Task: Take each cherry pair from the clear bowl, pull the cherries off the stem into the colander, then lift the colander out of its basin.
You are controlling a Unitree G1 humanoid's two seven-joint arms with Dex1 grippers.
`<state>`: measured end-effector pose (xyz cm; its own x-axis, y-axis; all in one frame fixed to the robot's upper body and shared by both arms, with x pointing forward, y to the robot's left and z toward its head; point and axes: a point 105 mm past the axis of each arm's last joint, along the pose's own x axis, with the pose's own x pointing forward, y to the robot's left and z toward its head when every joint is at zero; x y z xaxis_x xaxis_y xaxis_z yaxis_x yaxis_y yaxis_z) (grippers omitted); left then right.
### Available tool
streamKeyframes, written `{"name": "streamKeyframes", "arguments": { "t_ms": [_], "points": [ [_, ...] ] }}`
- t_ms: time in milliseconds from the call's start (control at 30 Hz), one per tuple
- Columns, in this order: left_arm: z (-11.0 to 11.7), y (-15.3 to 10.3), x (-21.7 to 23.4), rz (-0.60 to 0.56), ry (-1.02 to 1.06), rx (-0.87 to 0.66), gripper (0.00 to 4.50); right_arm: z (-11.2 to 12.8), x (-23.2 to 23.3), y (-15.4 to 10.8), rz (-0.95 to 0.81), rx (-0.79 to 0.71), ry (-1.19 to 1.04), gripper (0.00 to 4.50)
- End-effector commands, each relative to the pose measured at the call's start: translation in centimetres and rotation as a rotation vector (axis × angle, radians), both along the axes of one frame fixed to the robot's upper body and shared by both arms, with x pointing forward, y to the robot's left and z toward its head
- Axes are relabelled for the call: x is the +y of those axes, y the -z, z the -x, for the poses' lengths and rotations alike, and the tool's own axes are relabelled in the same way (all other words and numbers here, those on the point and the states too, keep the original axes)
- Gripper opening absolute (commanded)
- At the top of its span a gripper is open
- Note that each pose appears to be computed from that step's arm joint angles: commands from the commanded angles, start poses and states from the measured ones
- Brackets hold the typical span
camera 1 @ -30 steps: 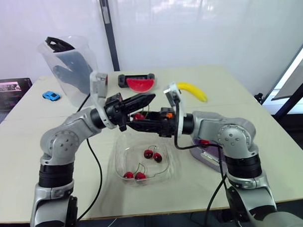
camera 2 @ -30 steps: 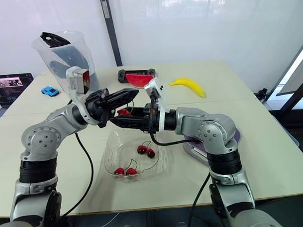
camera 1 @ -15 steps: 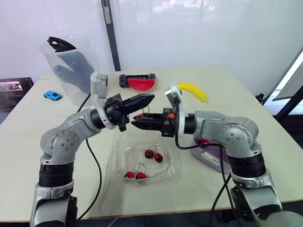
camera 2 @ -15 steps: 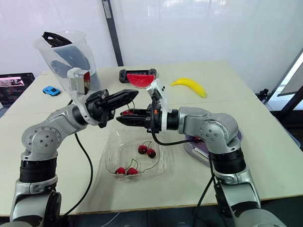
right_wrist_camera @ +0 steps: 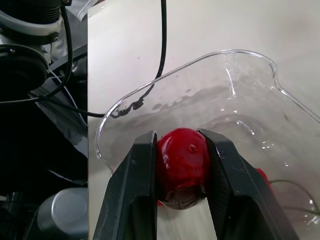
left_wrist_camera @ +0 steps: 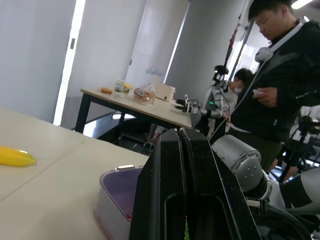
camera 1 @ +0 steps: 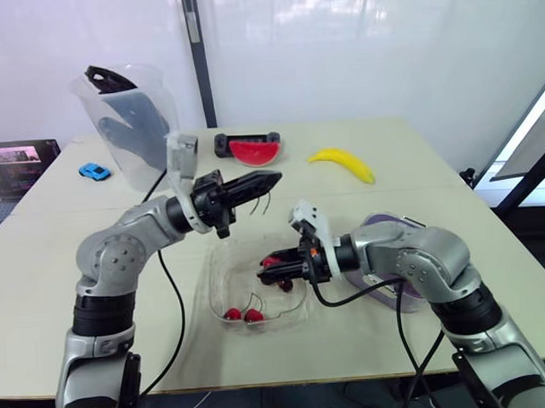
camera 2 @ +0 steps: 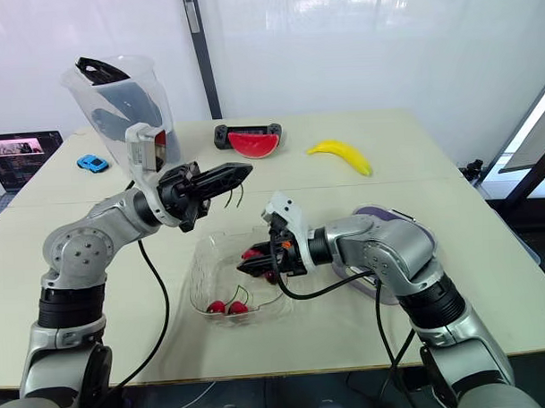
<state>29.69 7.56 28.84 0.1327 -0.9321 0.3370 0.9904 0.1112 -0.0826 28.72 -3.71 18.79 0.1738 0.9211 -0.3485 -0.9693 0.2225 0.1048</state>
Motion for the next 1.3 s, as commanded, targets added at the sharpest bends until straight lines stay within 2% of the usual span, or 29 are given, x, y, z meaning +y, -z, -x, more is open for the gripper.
{"name": "streamKeyframes", "arguments": {
  "t_ms": [33,100,167,233,333,433,600,700,733,833,900,933,1033,1100,1167,1300],
  "points": [
    [0.7,-1.1,0.3,0.018,0.002,-0.059,0.0,0.1,-1.6,-3.1,-0.048,-0.102,0.002,1.08],
    [0.6,-1.0,0.7,0.016,-0.014,-0.056,0.0,-0.9,-3.8,-4.8,-0.041,-0.163,0.075,1.08],
    [0.3,-0.7,1.4,0.008,-0.05,-0.049,0.0,-2.5,-8.1,-6.5,0.038,-0.27,0.211,1.08],
    [0.0,-0.2,1.9,-0.009,-0.078,-0.044,0.0,-3.5,-11.5,-7.0,0.137,-0.329,0.307,1.08],
    [-0.2,0.7,2.4,-0.035,-0.118,-0.032,0.0,-4.1,-16.3,-6.0,0.32,-0.34,0.425,1.08],
    [-0.5,1.3,2.9,-0.055,-0.169,-0.041,0.0,-4.4,-19.5,-4.5,0.387,-0.293,0.511,1.08],
    [-0.4,2.0,2.7,-0.064,-0.197,-0.044,0.0,-3.7,-21.0,-0.4,0.478,-0.195,0.513,1.08],
    [-0.5,2.1,2.6,-0.064,-0.205,-0.044,0.0,-3.8,-21.3,0.2,0.496,-0.184,0.535,1.08],
    [-0.5,2.1,2.5,-0.064,-0.207,-0.044,0.0,-3.8,-21.2,-0.1,0.489,-0.188,0.532,1.81],
    [-0.5,2.1,2.6,-0.065,-0.209,-0.045,0.0,-3.2,-20.2,-2.1,0.44,-0.206,0.487,3.08],
    [-0.5,2.1,2.7,-0.067,-0.211,-0.044,0.0,-2.8,-19.7,-3.4,0.41,-0.218,0.466,4.12],
    [-0.5,2.1,2.8,-0.069,-0.213,-0.044,0.0,-2.4,-19.4,-4.3,0.384,-0.228,0.446,4.46],
    [-0.6,2.0,3.4,-0.07,-0.229,-0.042,0.0,-1.4,-17.7,-7.6,0.259,-0.265,0.37,4.46],
    [-0.6,1.9,4.3,-0.071,-0.262,-0.035,0.0,-0.4,-15.2,-10.7,0.078,-0.301,0.256,4.46],
    [-0.7,2.0,5.4,-0.076,-0.302,-0.026,0.0,0.8,-12.9,-12.7,-0.045,-0.328,0.14,4.46],
    [-0.5,3.0,9.0,-0.099,-0.423,0.017,0.0,2.6,-9.3,-13.4,-0.135,-0.315,-0.044,4.46]
  ]
}}
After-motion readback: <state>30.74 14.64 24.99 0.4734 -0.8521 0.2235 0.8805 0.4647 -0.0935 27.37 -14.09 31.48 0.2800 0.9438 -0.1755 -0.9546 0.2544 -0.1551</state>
